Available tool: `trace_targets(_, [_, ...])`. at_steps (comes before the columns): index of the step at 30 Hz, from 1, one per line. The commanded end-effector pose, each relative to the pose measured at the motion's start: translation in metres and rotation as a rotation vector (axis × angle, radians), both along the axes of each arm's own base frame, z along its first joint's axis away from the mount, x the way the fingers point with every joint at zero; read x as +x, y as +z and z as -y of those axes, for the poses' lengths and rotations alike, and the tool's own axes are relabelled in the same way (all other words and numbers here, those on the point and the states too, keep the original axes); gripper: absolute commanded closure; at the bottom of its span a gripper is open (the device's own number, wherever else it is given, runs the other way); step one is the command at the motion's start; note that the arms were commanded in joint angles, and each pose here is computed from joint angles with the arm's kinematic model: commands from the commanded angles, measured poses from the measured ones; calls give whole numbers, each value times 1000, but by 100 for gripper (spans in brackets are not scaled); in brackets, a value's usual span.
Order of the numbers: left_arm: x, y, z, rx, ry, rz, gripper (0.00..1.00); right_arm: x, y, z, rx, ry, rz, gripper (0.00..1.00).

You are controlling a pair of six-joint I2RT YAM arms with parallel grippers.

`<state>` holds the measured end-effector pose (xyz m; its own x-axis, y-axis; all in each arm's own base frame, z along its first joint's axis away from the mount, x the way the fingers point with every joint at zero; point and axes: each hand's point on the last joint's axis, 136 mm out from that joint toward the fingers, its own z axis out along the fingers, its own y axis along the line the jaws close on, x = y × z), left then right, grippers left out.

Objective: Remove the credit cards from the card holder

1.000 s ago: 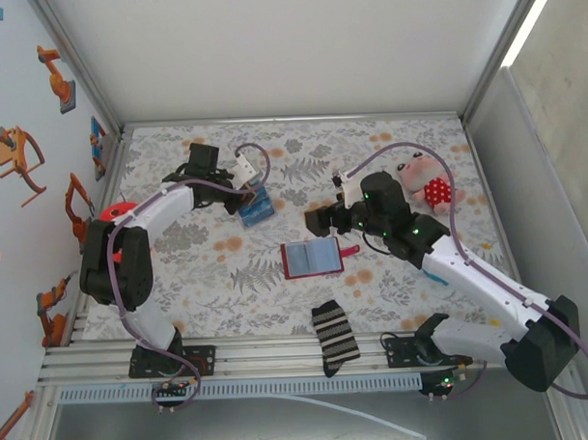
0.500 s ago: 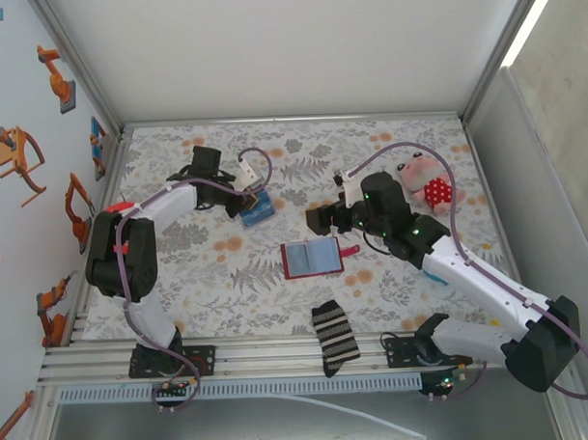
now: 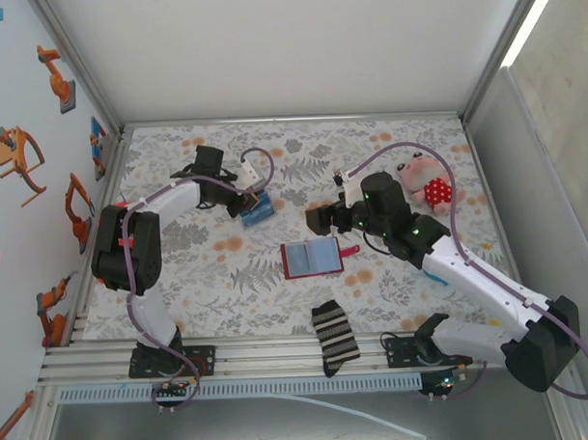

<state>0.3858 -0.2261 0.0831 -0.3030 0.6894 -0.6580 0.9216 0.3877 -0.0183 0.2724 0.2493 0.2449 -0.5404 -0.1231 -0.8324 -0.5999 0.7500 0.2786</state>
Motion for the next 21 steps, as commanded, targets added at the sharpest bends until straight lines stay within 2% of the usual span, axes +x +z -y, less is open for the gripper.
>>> trace_targets(1, [1,4,1,-9,-31,-4,86,0,-4,-1,-2,-5,-13,1])
trace_targets(6, [1,8,2,-13,-32,5,77,-1,-6,-2,-8,0,-24,1])
trace_targets(17, [-6,49,4,-75,-21,77,74,3,-20,-1,-57,-17,-81,5])
trace_targets(21, [-11,69,3,-107,3,119,68,6,-28,2,-83,-48,-103,6])
